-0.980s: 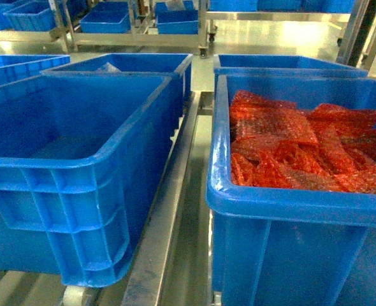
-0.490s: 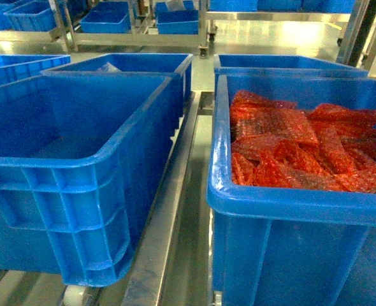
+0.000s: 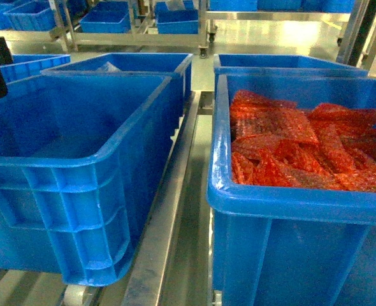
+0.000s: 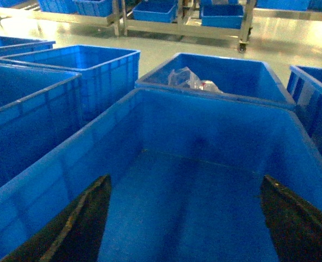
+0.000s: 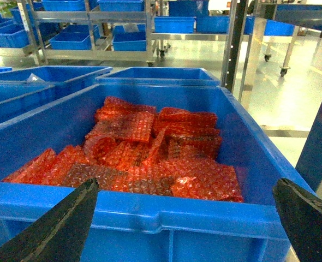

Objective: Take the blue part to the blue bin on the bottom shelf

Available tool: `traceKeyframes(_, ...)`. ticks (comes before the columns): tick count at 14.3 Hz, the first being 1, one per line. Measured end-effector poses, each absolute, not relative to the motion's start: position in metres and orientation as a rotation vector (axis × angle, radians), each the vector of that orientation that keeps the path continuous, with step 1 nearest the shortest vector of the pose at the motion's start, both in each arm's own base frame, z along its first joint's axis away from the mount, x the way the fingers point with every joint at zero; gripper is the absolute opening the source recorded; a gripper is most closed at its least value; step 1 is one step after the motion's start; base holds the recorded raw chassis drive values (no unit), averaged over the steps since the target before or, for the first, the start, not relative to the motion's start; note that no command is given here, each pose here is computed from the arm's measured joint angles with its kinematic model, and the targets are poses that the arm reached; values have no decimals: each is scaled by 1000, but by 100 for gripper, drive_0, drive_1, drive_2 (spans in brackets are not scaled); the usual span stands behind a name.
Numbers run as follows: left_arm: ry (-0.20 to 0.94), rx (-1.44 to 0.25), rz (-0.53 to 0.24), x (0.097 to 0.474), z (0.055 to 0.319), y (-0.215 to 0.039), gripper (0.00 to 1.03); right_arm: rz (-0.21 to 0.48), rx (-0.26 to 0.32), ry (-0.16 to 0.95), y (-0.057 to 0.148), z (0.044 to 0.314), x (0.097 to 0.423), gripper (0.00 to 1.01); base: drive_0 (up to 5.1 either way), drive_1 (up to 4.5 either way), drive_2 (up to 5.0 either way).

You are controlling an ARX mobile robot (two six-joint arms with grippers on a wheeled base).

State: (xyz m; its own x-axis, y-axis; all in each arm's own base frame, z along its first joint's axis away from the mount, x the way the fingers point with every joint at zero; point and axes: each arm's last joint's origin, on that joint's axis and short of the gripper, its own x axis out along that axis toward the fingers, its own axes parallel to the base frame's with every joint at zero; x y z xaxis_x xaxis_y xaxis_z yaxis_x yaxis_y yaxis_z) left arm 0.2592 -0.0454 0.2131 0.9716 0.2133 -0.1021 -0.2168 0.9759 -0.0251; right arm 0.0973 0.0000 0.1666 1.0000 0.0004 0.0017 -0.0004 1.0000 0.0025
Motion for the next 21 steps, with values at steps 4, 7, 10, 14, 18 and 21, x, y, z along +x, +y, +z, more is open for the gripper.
traceKeyframes(4, 3, -42, 113, 254, 217, -39, 86, 0, 2, -2, 0, 167, 97, 98, 0, 0, 0)
traceKeyframes(7, 15, -16, 4, 216, 195, -24, 48, 0, 2, -2, 0, 167, 97, 98, 0, 0, 0)
traceKeyframes(10, 7, -17, 3, 190, 187, -14, 11, 0, 2, -2, 0, 167, 97, 98, 0, 0, 0)
traceKeyframes(14, 8, -17, 15, 162, 177, 1, 2, 0, 3, -1, 0, 167, 97, 98, 0, 0, 0)
traceKeyframes(18, 41, -17, 0, 143, 160, 0, 2, 0, 2, -1, 0, 167, 97, 98, 0, 0, 0)
traceKeyframes(21, -5, -17, 0, 134, 168, 0, 2, 0, 2, -1, 0, 167, 97, 98, 0, 0, 0)
